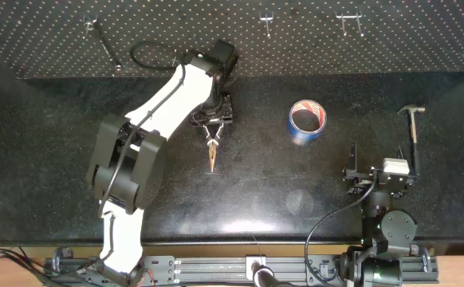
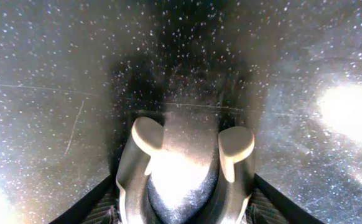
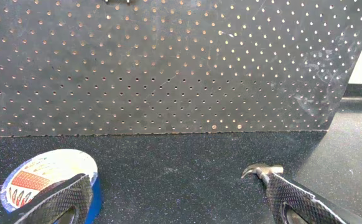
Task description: Place Tools Onto Pegboard
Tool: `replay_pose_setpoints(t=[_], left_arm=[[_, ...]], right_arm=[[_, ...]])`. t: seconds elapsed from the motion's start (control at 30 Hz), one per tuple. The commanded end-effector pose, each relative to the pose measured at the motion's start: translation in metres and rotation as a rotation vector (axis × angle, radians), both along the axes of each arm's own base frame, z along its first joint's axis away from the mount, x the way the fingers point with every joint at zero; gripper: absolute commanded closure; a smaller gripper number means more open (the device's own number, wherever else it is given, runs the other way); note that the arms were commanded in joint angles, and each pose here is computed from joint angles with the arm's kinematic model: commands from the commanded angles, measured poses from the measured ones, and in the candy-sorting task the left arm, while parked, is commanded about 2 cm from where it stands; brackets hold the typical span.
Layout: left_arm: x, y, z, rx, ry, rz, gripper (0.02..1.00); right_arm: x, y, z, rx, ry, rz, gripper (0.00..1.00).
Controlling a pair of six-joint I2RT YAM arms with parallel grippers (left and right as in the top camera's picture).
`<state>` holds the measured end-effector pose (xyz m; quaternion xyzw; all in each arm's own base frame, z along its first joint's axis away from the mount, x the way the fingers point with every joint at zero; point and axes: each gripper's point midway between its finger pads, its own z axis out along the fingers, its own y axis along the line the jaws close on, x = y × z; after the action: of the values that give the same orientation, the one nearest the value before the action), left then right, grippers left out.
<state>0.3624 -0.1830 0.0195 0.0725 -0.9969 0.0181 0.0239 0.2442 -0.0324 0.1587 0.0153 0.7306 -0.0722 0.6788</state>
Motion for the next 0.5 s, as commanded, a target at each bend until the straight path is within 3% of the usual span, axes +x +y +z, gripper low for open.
replay_pose_setpoints(t=[0.03, 0.2, 0.27, 0.5], left_arm=[[0.0, -0.004, -0.009, 0.007, 0.015, -0.003, 0.879], [0.0, -0.004, -0.008, 0.005, 0.012, -0.003, 0.879], [0.001, -0.004, -0.003, 0.001, 0.0, -0.003, 0.989], [0.01, -0.001, 0.03, 0.004, -0.095, -0.011, 0.991]], right_arm=[[-0.001, -0.003, -0.001, -0.01, 0.003, -0.013, 0.082], [-0.001, -0.003, -0.001, -0.01, 0.003, -0.013, 0.082], [-0.001, -0.003, -0.001, -0.01, 0.003, -0.013, 0.08], [-0.001, -0.003, -0.001, -0.01, 0.003, -0.013, 0.08]])
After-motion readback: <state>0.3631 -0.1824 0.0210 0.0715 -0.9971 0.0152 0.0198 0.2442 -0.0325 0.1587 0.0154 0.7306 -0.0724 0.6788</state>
